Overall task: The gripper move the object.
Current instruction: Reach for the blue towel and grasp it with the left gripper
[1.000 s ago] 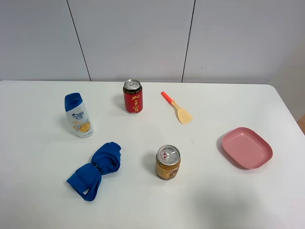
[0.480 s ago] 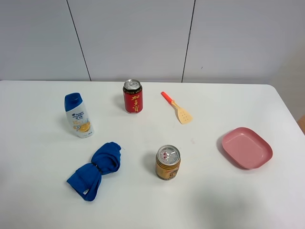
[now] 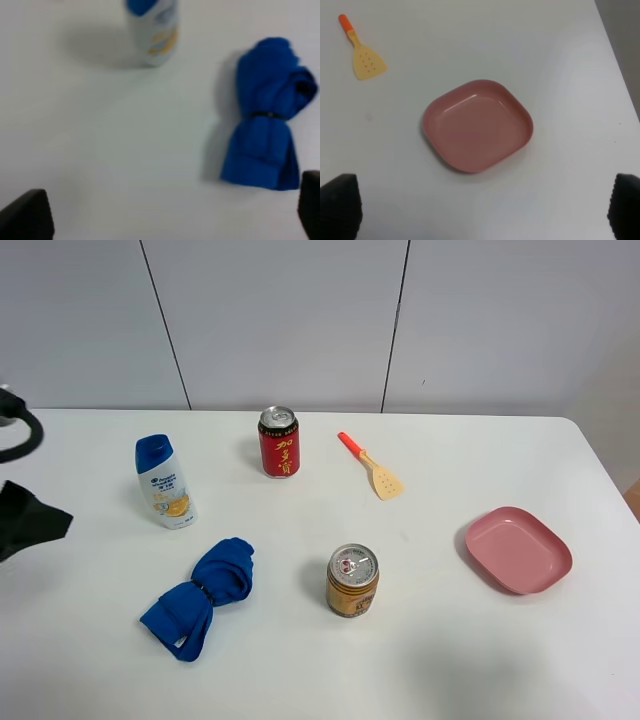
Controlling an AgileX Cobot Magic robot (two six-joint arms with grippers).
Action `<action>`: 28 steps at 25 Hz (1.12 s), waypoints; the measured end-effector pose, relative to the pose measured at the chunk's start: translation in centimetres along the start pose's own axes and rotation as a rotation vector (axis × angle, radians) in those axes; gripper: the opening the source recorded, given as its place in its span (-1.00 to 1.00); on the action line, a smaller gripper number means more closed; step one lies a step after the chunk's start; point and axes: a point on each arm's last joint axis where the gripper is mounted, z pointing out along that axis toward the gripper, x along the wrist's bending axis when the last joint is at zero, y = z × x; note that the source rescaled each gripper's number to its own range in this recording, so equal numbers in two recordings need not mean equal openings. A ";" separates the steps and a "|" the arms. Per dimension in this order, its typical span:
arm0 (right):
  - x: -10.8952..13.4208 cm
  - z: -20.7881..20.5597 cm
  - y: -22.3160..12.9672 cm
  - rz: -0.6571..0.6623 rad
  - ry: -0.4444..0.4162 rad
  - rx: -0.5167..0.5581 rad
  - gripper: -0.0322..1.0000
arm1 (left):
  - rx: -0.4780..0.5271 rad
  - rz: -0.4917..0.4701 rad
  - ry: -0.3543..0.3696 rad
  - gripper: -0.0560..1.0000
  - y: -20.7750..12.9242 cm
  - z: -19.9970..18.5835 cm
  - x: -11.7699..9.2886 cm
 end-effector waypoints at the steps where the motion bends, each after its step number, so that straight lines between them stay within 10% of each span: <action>1: 0.0 0.0 0.0 0.000 0.000 0.000 1.00 | 0.011 0.025 -0.028 1.00 0.3 0.6 -0.6; 8: 0.0 0.0 0.0 0.000 0.000 0.000 1.00 | 0.072 0.061 -0.149 1.00 2.3 5.4 -4.2; 28: 0.0 0.0 0.0 0.000 0.000 0.000 1.00 | 0.349 -0.018 -0.133 1.00 1.7 16.5 -5.0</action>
